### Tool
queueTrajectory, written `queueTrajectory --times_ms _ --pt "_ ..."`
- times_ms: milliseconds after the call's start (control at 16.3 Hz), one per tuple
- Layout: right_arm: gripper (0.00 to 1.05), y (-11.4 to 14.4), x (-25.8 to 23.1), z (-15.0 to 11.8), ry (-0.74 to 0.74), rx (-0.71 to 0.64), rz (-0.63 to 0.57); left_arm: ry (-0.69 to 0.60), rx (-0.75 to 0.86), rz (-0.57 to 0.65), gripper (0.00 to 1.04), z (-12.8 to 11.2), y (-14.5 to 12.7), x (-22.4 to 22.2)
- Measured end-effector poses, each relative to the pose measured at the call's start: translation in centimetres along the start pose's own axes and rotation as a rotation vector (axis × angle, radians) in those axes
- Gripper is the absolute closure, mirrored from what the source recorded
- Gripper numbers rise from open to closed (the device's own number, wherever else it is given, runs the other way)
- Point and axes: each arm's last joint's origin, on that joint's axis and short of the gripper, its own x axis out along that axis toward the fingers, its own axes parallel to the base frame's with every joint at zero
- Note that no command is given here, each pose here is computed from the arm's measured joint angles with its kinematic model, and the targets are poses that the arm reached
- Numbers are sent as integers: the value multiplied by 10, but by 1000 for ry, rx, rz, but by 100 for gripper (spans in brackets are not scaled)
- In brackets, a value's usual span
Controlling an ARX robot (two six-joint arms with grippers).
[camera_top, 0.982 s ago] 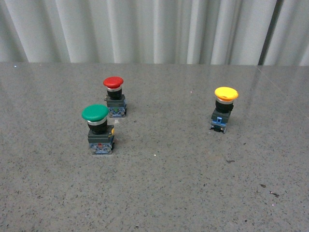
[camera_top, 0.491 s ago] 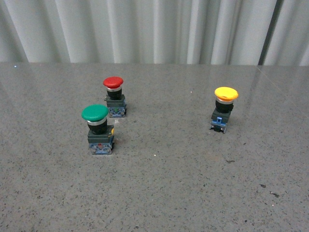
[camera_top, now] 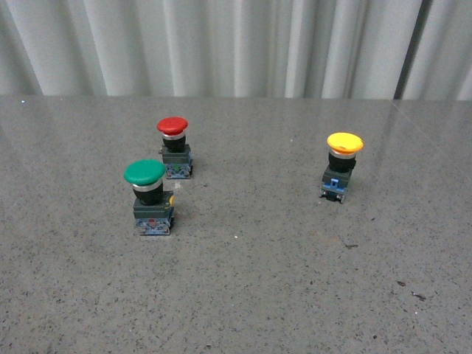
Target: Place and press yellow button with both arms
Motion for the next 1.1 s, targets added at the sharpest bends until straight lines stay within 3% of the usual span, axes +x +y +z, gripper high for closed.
queueTrajectory --times_ms 123,245,552,614,736,798,921,1105 --pt "103 0 -8 -6 52 0 4 0 0 0 7 0 0 0" --pt "103 0 -13 -1 -9 0 2 0 0 0 7 0 0 0" --pt "103 0 -13 -3 9 0 2 0 0 0 7 0 0 0" --pt "97 0 -13 -3 9 0 2 0 0 0 7 0 0 0" --pt "68 0 -13 -3 9 0 2 0 0 0 7 0 0 0" --pt "61 0 -13 -3 9 0 2 0 0 0 7 0 0 0" --pt "57 0 -13 -3 10 0 2 0 0 0 7 0 0 0" --pt "28 0 -13 -3 10 0 2 0 0 0 7 0 0 0"
